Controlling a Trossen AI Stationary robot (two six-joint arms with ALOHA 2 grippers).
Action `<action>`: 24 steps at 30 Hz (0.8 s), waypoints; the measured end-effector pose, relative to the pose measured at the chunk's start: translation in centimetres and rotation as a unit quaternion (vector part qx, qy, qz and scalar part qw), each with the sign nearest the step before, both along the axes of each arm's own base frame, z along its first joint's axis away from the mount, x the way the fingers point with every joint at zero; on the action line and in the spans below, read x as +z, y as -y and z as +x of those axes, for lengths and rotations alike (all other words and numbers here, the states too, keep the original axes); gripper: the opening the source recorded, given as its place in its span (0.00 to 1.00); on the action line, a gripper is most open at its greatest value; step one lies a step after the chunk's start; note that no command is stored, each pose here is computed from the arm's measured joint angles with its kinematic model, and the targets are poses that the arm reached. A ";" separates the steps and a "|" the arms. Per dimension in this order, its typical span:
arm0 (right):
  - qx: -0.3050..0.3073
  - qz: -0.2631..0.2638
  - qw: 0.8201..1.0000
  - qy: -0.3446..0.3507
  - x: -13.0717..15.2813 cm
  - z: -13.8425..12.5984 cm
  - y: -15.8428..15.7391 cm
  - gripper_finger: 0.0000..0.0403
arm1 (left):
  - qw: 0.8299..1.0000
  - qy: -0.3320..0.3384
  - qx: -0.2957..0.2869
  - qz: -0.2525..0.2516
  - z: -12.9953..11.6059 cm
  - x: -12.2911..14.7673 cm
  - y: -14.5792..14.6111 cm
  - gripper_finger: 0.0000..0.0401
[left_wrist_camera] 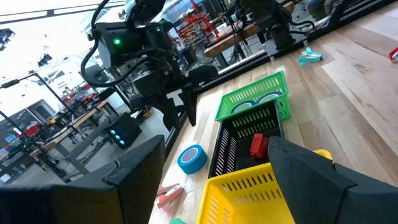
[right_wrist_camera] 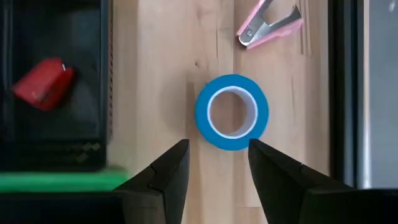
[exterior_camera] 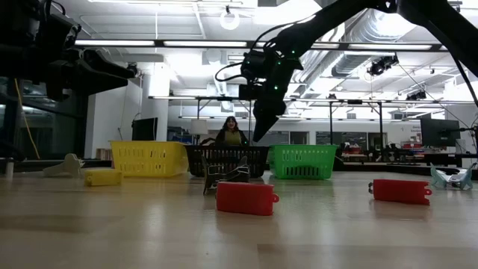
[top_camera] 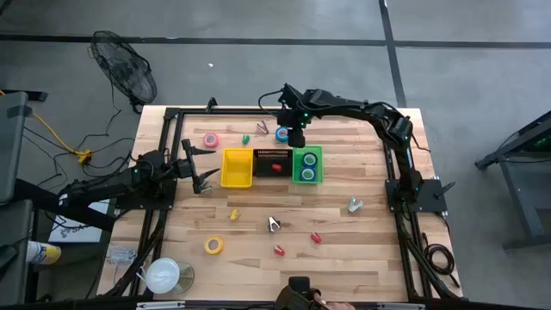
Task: Pick and place Stapler, Stapler remover, tape
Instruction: Put the blue staple remover into the yellow bin
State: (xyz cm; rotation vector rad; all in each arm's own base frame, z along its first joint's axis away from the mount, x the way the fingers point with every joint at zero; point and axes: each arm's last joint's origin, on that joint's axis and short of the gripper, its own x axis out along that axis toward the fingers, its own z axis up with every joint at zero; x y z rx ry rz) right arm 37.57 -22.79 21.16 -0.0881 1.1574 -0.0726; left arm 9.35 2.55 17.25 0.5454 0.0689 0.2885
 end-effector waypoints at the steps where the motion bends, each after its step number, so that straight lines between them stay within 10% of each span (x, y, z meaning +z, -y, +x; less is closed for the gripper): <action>1: 0.017 -0.007 1.000 -0.001 0.0 0.0 0.0 0.39 | 1.000 0.000 0.000 0.000 0.0 0.0 0.0 0.70; 7: 0.057 -0.025 0.998 -0.010 -0.2 0.1 -0.1 0.39 | 1.000 0.000 0.000 0.000 0.0 0.0 0.0 0.70; 24: -0.205 0.034 0.959 -0.192 1.6 -4.2 -2.3 0.39 | 1.000 0.000 0.000 0.000 0.0 0.0 0.0 0.70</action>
